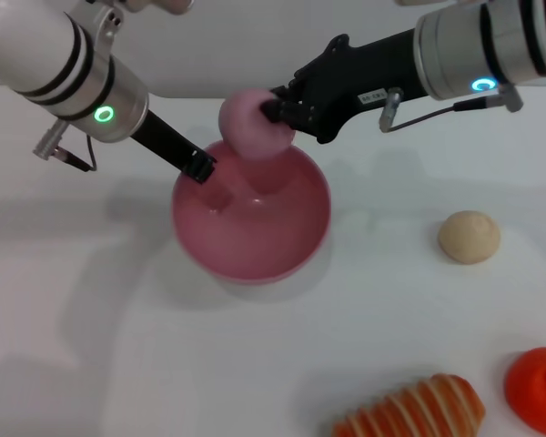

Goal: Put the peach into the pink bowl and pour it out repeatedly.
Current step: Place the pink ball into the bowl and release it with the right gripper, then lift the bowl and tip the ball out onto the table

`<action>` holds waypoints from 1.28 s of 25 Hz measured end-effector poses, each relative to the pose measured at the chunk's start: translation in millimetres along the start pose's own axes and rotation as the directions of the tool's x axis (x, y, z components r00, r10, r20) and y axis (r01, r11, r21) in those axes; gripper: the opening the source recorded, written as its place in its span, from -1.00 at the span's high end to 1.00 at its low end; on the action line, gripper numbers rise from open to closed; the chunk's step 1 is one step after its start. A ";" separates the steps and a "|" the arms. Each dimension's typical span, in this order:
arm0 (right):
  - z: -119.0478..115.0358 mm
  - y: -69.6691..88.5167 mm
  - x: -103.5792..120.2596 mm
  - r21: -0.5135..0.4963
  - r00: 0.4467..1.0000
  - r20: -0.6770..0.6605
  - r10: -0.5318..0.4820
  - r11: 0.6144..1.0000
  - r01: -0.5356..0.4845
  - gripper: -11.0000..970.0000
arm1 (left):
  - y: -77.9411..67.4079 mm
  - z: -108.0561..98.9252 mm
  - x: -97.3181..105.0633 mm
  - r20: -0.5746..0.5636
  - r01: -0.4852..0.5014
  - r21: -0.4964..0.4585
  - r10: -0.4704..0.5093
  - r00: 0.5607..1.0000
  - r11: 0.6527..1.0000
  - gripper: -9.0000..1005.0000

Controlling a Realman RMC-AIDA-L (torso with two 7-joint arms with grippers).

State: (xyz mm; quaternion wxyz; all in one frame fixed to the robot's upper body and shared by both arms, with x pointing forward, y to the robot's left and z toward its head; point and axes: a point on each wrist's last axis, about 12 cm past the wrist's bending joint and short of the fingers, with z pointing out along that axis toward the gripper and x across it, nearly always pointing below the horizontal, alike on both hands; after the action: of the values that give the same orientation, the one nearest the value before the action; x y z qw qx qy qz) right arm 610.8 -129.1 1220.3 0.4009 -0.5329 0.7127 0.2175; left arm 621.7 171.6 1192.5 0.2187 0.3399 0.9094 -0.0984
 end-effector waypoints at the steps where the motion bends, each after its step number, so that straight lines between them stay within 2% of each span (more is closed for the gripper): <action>1: 0.9 -0.5 0.4 0.000 1.000 -0.001 -0.001 1.000 0.001 0.78 | -2.1 1.8 -1.1 0.005 0.002 0.015 -0.002 1.000 1.000 0.91; 9: -7.4 -7.2 3.8 0.035 1.000 0.025 0.011 0.999 -0.012 0.56 | -0.4 3.1 -1.5 0.014 0.012 0.014 -0.012 1.000 1.000 0.91; 11: -15.2 -14.0 8.0 0.070 0.997 0.068 0.037 0.997 -0.042 0.40 | 0.7 2.9 -2.6 0.024 0.012 0.008 -0.012 1.000 1.000 0.91; 14: -36.3 -29.9 23.8 0.159 0.975 0.198 0.096 0.979 -0.129 0.16 | 1.4 3.1 -4.3 0.040 0.007 -0.001 -0.007 0.999 1.000 0.91; 17: -63.2 -45.4 55.1 0.235 0.908 0.390 0.151 0.938 -0.257 0.01 | 5.2 2.3 -9.0 0.106 -0.004 -0.035 0.008 0.994 0.999 0.91; 19: -76.3 -51.4 79.5 0.287 0.854 0.501 0.139 0.905 -0.315 -0.06 | 4.8 1.7 -10.5 0.124 -0.016 -0.041 0.021 0.992 0.999 0.91; 20: -80.6 -52.6 93.1 0.324 0.833 0.542 0.115 0.886 -0.333 -0.10 | -1.4 0.1 -16.0 0.188 -0.080 -0.070 0.091 0.978 0.994 0.91; 23: -88.1 -51.7 135.6 0.441 0.781 0.623 0.040 0.807 -0.393 -0.09 | -6.5 -0.1 -18.2 0.226 -0.117 -0.096 0.136 0.964 0.988 0.91; 24: -90.0 -50.5 149.3 0.470 0.769 0.639 0.032 0.775 -0.423 -0.09 | -14.8 0.6 -20.6 0.282 -0.173 -0.141 0.207 0.937 0.975 0.91; 25: -92.7 -49.5 160.4 0.494 0.758 0.652 0.026 0.744 -0.450 -0.09 | -14.8 0.6 -20.6 0.282 -0.173 -0.141 0.207 0.937 0.975 0.91; 27: -100.5 -46.6 184.8 0.541 0.739 0.673 0.023 0.666 -0.513 -0.08 | -29.0 3.2 -24.0 0.356 -0.240 -0.204 0.300 0.885 0.949 0.91; 28: -109.5 -43.7 204.1 0.568 0.718 0.696 0.026 0.592 -0.572 -0.08 | -35.5 5.1 -24.6 0.386 -0.260 -0.230 0.333 0.860 0.938 0.91; 29: -109.5 -43.7 204.1 0.568 0.718 0.696 0.026 0.592 -0.572 -0.07 | -35.5 5.1 -24.6 0.386 -0.260 -0.230 0.333 0.860 0.938 0.91; 30: -114.9 -41.6 214.6 0.579 0.704 0.710 0.026 0.548 -0.604 -0.07 | -47.1 9.4 -22.3 0.443 -0.283 -0.278 0.384 0.810 0.918 0.92; 31: -118.7 -40.0 221.4 0.585 0.696 0.717 0.026 0.520 -0.622 -0.07 | -50.8 11.0 -20.7 0.471 -0.283 -0.299 0.399 0.787 0.911 0.92; 32: -122.9 -38.2 228.3 0.590 0.689 0.725 0.028 0.492 -0.641 -0.07 | -50.8 11.0 -20.7 0.471 -0.283 -0.299 0.399 0.787 0.911 0.92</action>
State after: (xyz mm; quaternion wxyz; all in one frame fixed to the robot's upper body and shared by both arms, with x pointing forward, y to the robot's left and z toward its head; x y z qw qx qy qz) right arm 579.5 -366.1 1113.2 0.7560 -0.0184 0.6453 0.1088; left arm 605.6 118.0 1194.0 0.5061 0.4344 0.7436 -0.0479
